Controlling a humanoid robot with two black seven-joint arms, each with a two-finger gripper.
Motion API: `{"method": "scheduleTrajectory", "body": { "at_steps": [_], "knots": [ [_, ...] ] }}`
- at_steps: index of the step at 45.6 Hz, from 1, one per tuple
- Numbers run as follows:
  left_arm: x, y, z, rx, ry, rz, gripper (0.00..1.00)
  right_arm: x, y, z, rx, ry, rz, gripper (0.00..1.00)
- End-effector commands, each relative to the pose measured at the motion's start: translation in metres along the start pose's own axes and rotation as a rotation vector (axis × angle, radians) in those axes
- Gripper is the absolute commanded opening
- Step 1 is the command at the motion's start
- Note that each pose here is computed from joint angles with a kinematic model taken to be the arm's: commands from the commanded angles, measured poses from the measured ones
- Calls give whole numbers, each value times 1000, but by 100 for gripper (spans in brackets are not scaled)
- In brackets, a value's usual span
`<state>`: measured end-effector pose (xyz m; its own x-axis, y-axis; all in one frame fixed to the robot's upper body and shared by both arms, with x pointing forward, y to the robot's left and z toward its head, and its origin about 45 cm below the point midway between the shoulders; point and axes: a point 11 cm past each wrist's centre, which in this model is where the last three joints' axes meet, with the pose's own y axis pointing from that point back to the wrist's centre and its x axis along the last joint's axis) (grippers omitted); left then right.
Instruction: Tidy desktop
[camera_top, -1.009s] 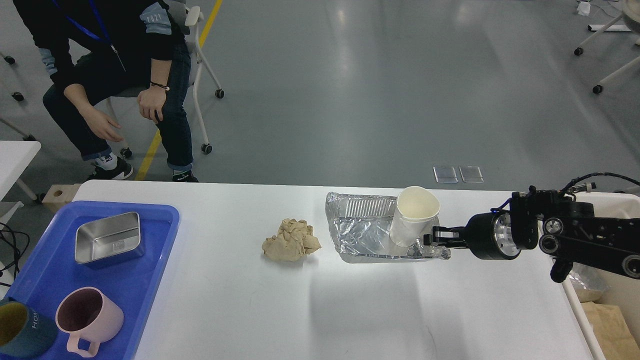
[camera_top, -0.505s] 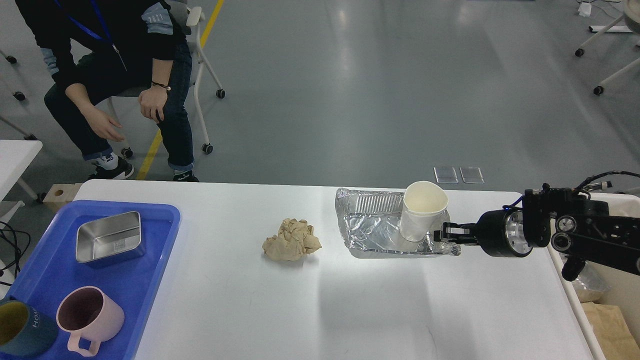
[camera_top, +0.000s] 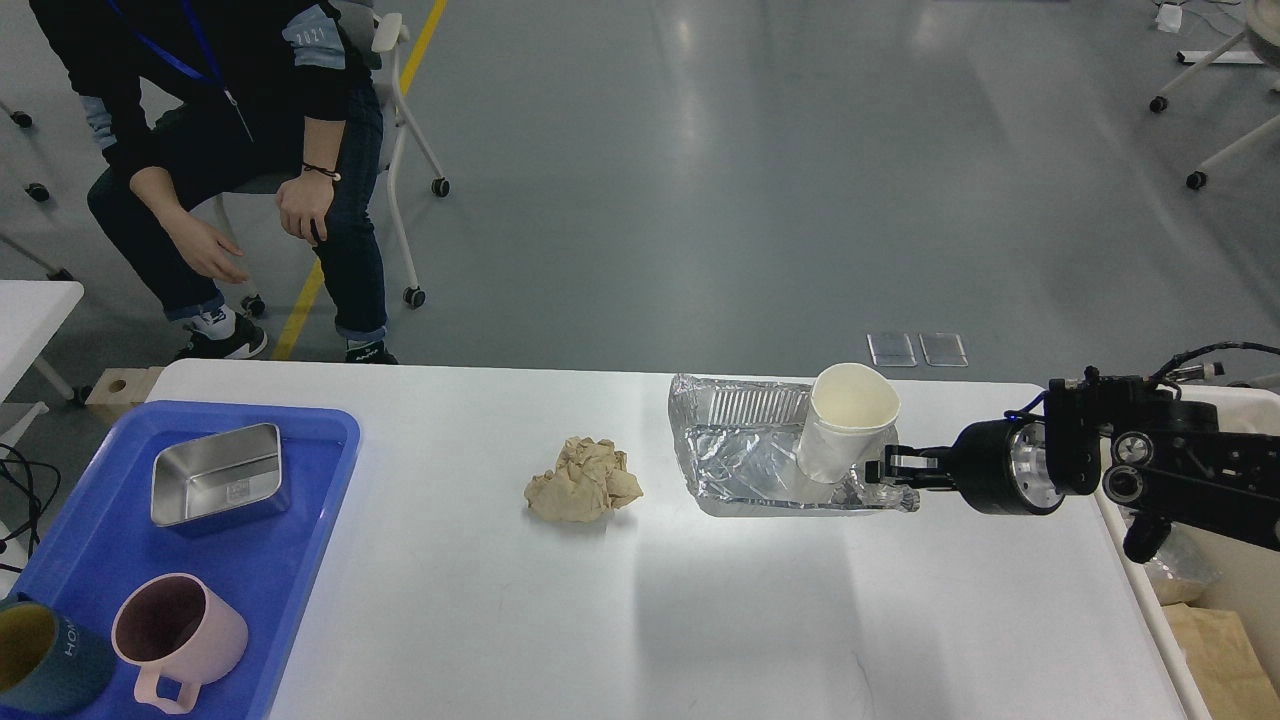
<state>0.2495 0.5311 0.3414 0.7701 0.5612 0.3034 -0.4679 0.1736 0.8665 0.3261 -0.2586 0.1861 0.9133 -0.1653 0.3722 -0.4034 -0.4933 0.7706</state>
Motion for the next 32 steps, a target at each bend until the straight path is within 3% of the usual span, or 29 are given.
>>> {"method": "scheduleTrajectory", "body": {
  "at_steps": [1, 9, 23, 32],
  "knots": [
    [5, 0, 5, -15, -2, 26, 97, 0, -1, -1, 2, 1, -1, 0],
    [7, -27, 6, -33, 51, 95, 98, -1, -2, -2, 2, 3, -5, 0],
    [7, -117, 76, -142, 138, 161, 97, -1, -2, -1, 0, 2, -6, 0],
    [7, -136, 115, -234, 160, 191, 98, 0, 2, 4, -10, -4, 2, 0]
  ]
}}
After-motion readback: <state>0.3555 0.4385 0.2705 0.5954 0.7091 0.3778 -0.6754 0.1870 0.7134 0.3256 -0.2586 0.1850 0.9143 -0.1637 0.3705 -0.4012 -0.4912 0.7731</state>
